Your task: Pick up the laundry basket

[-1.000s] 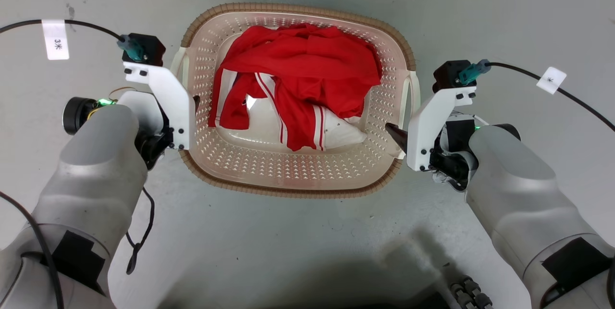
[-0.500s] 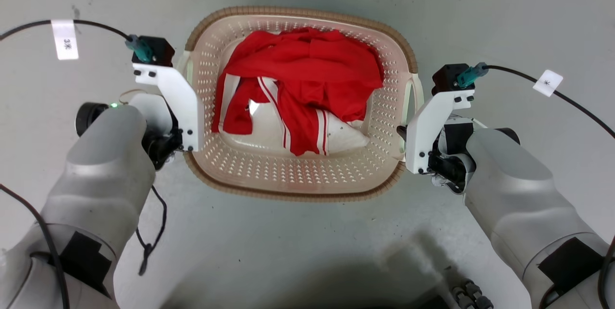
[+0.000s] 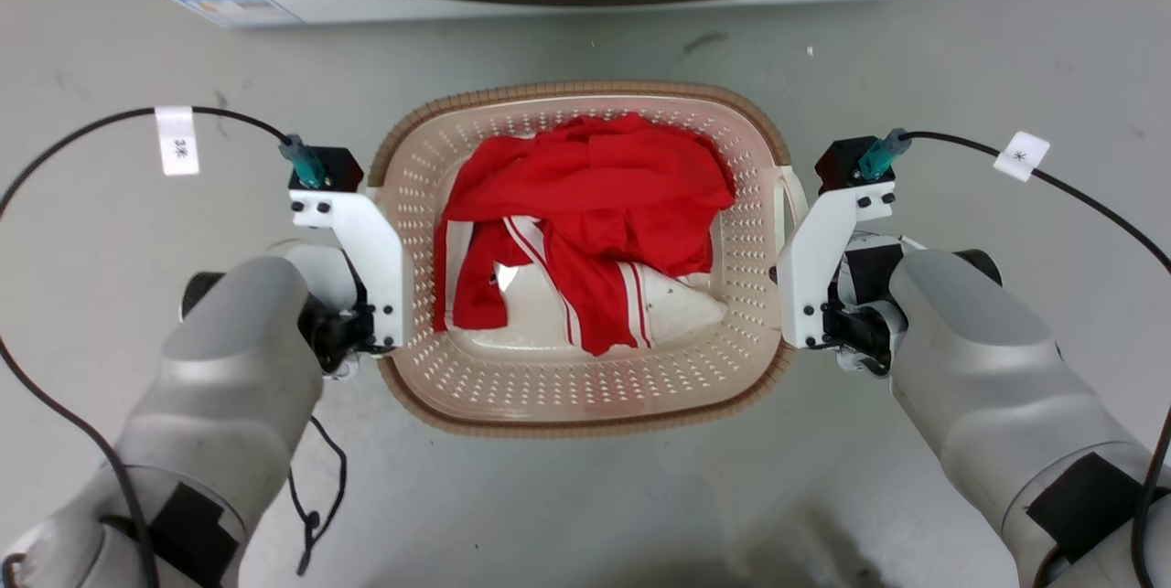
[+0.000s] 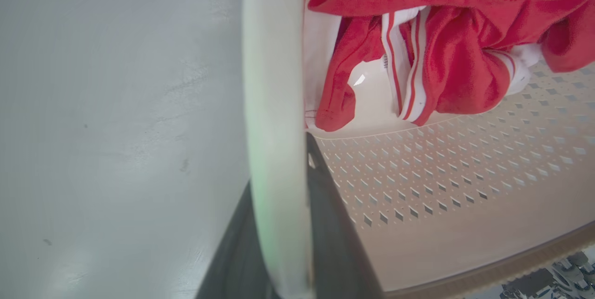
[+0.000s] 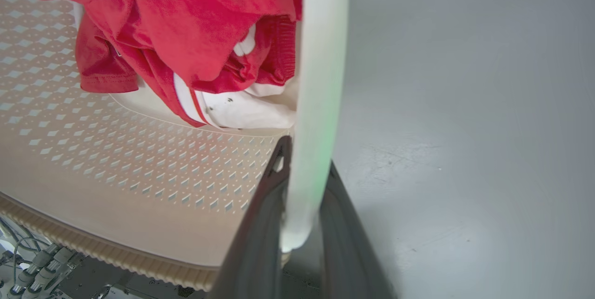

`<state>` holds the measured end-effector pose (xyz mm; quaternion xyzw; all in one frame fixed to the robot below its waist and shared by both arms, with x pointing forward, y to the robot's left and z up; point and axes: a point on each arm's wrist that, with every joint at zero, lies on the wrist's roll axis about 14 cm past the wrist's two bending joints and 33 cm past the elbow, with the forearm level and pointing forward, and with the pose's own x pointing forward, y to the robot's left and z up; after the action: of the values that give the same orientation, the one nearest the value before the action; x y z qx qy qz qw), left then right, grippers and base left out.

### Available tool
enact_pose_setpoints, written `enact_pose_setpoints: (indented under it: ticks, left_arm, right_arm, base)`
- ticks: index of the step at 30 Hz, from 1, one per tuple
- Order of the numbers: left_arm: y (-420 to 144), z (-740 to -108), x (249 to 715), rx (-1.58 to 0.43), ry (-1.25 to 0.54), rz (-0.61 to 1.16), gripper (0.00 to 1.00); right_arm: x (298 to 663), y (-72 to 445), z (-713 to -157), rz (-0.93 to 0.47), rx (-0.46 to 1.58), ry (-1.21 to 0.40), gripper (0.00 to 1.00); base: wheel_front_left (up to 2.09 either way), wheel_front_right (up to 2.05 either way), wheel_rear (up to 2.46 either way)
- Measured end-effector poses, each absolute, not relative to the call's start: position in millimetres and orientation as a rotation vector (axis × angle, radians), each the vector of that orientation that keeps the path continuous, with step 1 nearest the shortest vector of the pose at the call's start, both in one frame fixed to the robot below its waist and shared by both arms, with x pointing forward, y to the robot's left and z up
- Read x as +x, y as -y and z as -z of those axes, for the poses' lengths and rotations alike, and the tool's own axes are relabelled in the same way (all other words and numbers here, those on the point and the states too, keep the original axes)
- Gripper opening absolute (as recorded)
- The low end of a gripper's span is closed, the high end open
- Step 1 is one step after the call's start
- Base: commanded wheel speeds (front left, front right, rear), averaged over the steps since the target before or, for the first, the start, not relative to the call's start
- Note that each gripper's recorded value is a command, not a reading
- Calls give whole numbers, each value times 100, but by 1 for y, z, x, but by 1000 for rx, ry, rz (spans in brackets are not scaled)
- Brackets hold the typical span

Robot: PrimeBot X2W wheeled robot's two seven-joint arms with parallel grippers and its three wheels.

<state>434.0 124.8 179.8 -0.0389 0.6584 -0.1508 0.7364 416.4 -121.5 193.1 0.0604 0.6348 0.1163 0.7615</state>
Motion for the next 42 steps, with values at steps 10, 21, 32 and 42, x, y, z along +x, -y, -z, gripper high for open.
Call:
enact_pose_setpoints:
  ticks: [10,21,32,42]
  left_arm:
    - [-123,-224,400,-132,-1464,312,0]
    - [-125,-278,358,-158,-1484,300,0]
    - [-127,-323,337,-155,-1450,301,0]
    - [-124,-348,321,-158,-1409,309,0]
  right_arm:
    - [396,120,-233,-277,85,-1404,0]
    - [353,120,-281,-284,70,-1466,0]
    - [323,120,-324,-294,53,-1504,0]
    - [306,125,-351,-286,32,-1503,0]
  base:
    - [0,0,0]
    - [0,0,0]
    - [0,0,0]
    - [0,0,0]
